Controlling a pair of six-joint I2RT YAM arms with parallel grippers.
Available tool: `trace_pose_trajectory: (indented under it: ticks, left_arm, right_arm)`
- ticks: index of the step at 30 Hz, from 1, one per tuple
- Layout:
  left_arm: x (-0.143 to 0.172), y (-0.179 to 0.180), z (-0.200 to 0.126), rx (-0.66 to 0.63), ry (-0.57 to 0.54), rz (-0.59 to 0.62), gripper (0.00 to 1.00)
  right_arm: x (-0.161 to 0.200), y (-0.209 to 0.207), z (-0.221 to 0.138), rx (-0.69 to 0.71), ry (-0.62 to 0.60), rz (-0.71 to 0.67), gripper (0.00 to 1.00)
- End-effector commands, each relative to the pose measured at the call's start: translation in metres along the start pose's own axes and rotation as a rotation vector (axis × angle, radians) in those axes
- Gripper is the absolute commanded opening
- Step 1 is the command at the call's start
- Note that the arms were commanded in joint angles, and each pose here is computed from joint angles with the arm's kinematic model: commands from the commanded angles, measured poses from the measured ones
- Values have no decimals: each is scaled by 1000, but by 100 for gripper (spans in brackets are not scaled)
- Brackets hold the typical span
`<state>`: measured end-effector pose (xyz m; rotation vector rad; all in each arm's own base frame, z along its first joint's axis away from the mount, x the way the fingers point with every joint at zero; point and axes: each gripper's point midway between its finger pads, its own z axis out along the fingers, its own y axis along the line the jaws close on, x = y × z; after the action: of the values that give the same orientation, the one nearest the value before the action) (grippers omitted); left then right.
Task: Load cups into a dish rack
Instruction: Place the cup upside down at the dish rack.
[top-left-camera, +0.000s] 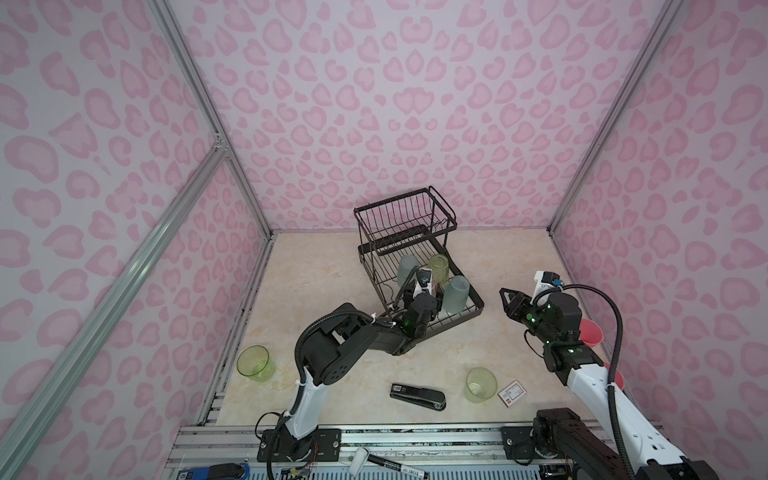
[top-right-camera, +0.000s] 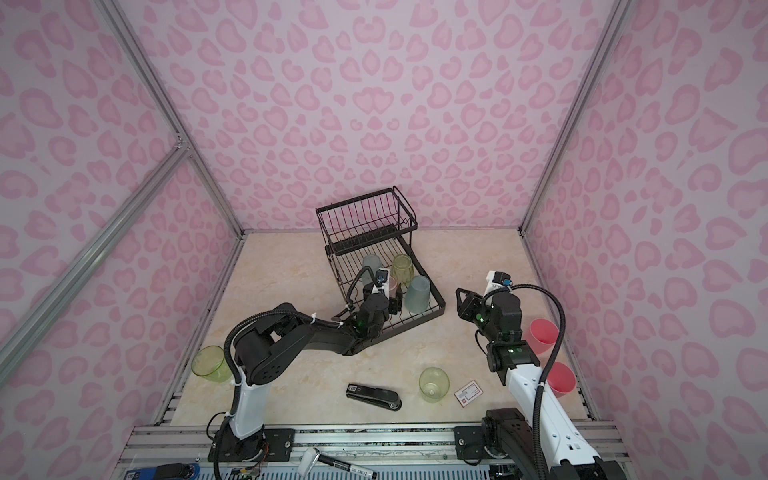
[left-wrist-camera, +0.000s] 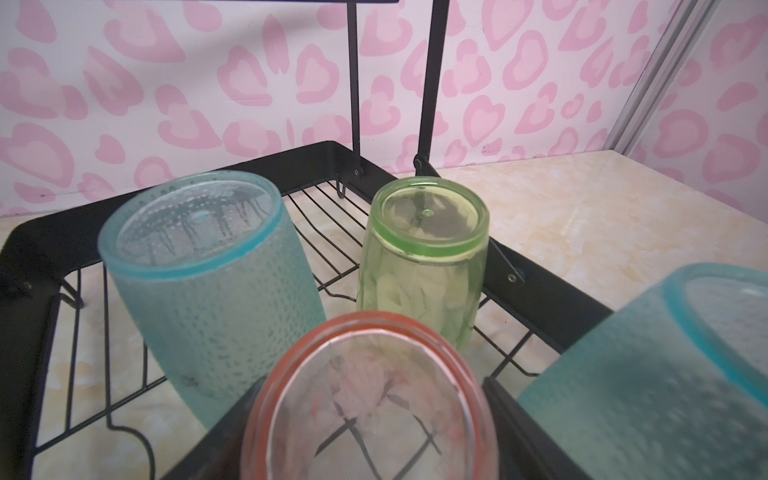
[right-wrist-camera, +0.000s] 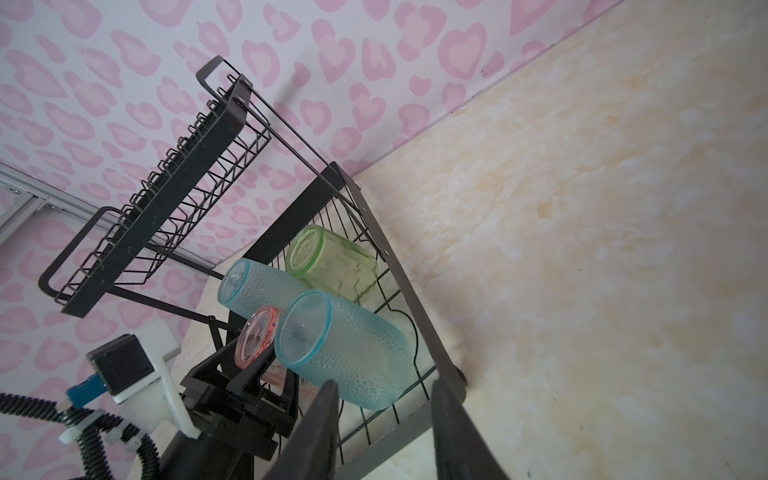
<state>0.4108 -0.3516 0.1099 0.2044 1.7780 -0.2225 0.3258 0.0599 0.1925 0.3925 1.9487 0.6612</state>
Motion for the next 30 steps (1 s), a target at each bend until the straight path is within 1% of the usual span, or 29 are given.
trace_pose_trajectory:
  ticks: [1,7,12,22,26,30]
  left_arm:
    - [-7,-1,1,6,-24,-22,77]
    - [-16,-5,-4,17,-38,-14,85]
    - [-17,-5,-7,21,-37,-10,92]
    - [-34,-9,-16,52,-52,-23,96]
    - [-38,-5,-21,46,-54,-28,97]
    - [-42,0,-28,42,-58,-44,96]
  right_arm:
    - [-1,-4,-1,30,-1,0,38]
    - [-2,-8,-4,69,11,9,42]
    - [-3,-10,-7,92,15,12,48]
    - [-7,-16,-10,155,32,28,56]
    - [-4,-23,-7,200,60,19,57]
    - [-3,-22,-1,204,80,15,57]
